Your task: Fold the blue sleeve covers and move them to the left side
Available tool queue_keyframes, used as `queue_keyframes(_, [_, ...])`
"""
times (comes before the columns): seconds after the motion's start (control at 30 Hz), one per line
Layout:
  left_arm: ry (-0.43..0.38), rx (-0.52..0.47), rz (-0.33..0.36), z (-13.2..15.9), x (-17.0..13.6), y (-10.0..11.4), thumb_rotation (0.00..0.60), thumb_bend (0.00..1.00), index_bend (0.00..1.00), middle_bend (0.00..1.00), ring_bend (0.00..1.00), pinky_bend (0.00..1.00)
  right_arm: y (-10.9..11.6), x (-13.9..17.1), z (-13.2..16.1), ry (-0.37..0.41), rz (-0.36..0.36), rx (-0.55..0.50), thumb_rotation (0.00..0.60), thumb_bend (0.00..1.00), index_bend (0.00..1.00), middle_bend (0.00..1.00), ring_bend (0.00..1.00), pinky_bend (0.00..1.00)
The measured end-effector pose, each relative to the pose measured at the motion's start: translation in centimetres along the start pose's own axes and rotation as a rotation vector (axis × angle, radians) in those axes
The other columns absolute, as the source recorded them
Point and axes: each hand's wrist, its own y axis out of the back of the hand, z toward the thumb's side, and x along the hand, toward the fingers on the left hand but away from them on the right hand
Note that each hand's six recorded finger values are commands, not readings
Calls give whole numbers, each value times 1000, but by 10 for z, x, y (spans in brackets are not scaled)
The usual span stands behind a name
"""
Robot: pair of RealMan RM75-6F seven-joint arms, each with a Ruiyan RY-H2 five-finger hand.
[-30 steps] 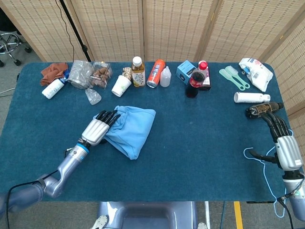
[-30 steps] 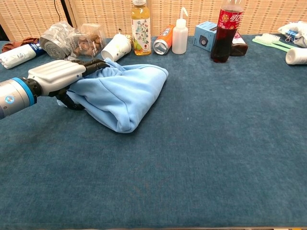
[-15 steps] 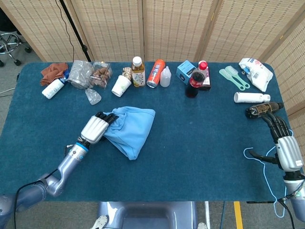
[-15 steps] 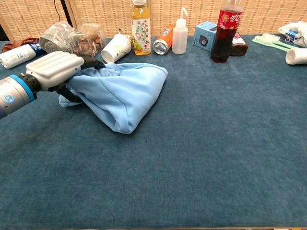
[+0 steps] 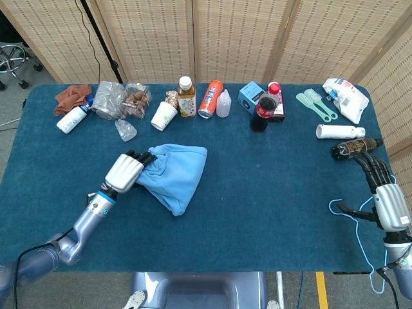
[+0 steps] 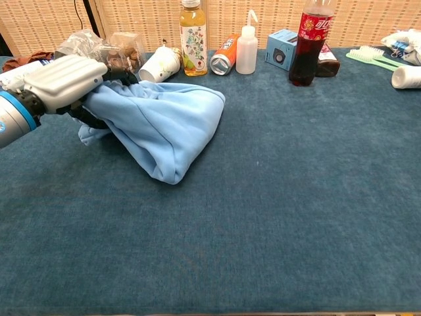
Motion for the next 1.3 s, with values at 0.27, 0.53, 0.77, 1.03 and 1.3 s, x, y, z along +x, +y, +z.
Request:
queue_keyframes(0.27, [17, 8, 64, -18, -11, 25, 600, 1000, 840, 701, 739, 794, 0, 0, -1, -1, 0, -5, 600, 0, 0, 0, 0, 9])
queue_keyframes(0.53, [87, -11, 127, -59, -40, 55, 600, 1000, 840, 701, 739, 793, -2, 2, 4, 14, 5, -6, 600, 0, 0, 0, 0, 8])
queue_keyframes(0.77, [173, 11, 109, -103, -90, 58, 600, 1000, 840, 701, 739, 794, -5, 3, 8, 26, 15, -5, 600, 0, 0, 0, 0, 8])
queue_keyframes(1.03, [284, 25, 82, -149, -140, 51, 600, 1000, 840, 701, 736, 794, -9, 3, 12, 35, 24, -5, 600, 0, 0, 0, 0, 8])
queue_keyframes(1.3, [379, 26, 60, -182, -184, 41, 600, 1000, 839, 701, 711, 794, -11, 2, 13, 36, 32, -3, 600, 0, 0, 0, 0, 7])
